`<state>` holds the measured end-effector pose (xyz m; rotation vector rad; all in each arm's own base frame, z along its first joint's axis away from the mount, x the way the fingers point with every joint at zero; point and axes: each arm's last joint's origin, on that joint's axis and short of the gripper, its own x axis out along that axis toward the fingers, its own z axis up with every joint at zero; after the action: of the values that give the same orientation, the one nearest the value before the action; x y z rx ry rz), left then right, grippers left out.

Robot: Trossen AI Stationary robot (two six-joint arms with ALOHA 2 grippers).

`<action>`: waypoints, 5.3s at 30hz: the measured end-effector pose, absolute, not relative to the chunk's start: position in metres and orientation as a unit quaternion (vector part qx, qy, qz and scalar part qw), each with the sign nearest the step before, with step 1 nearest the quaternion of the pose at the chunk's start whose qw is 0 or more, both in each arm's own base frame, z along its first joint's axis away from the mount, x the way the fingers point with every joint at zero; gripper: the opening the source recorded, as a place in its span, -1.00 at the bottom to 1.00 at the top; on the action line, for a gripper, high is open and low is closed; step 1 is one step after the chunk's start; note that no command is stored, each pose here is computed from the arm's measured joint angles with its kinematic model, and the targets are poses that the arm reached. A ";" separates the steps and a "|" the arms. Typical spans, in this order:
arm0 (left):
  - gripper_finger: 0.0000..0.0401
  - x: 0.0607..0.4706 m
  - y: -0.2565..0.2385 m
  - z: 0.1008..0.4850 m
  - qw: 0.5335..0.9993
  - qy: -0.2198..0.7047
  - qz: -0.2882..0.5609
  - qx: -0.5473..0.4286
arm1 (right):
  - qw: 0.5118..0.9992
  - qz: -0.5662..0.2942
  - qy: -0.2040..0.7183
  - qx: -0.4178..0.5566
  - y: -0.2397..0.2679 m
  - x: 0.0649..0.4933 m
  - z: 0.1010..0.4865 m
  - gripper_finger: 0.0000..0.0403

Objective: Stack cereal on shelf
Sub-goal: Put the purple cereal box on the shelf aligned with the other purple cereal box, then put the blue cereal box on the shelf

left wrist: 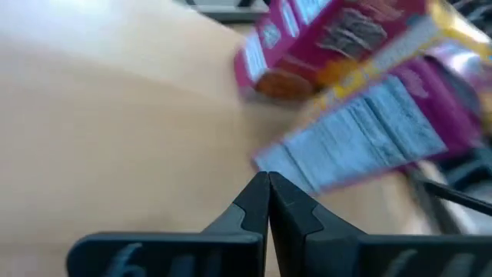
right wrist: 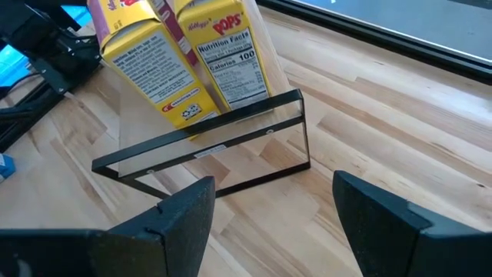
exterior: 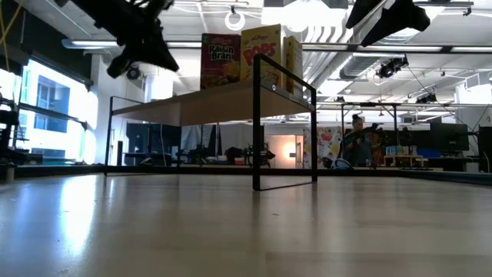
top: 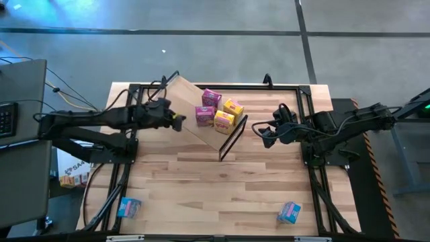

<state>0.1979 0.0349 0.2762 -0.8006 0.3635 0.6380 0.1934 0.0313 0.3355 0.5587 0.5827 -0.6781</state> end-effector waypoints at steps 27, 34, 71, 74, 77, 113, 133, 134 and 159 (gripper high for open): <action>-1.00 0.248 0.031 0.243 0.843 0.136 0.238 -0.464 | 0.865 -0.330 0.273 0.263 0.031 0.193 0.336 0.27; -1.00 0.247 0.041 0.243 0.845 0.132 0.249 -0.454 | 0.865 -0.330 0.273 0.264 0.031 0.193 0.336 0.27; -1.00 0.163 0.027 0.307 0.937 0.075 0.185 -0.288 | 0.433 -0.260 0.592 0.629 0.166 0.173 0.296 0.27; -1.00 0.164 0.027 0.307 0.940 0.082 0.167 -0.285 | 0.404 -0.298 0.589 0.633 0.182 0.165 0.291 0.27; -1.00 0.164 0.028 0.307 0.941 0.085 0.159 -0.288 | 0.393 -0.302 0.602 0.626 0.193 0.163 0.285 0.27; -1.00 0.164 0.029 0.307 0.939 0.086 0.151 -0.296 | 0.384 -0.397 0.610 0.568 0.214 0.179 0.239 0.27; -1.00 0.165 0.029 0.312 0.942 0.059 0.147 -0.295 | 0.424 -0.391 0.608 0.546 0.214 0.189 0.226 -0.45; -1.00 0.165 0.029 0.312 0.942 0.059 0.147 -0.295 | 0.436 -0.382 0.604 0.547 0.213 0.190 0.228 -0.50; -1.00 0.164 0.029 0.313 0.950 0.060 0.145 -0.269 | 0.790 -0.052 0.494 0.359 0.086 0.326 0.327 -0.53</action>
<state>0.1645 0.0289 0.3127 -0.5471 0.1213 0.2942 0.3256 0.0859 0.3270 0.7722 1.0635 -0.1117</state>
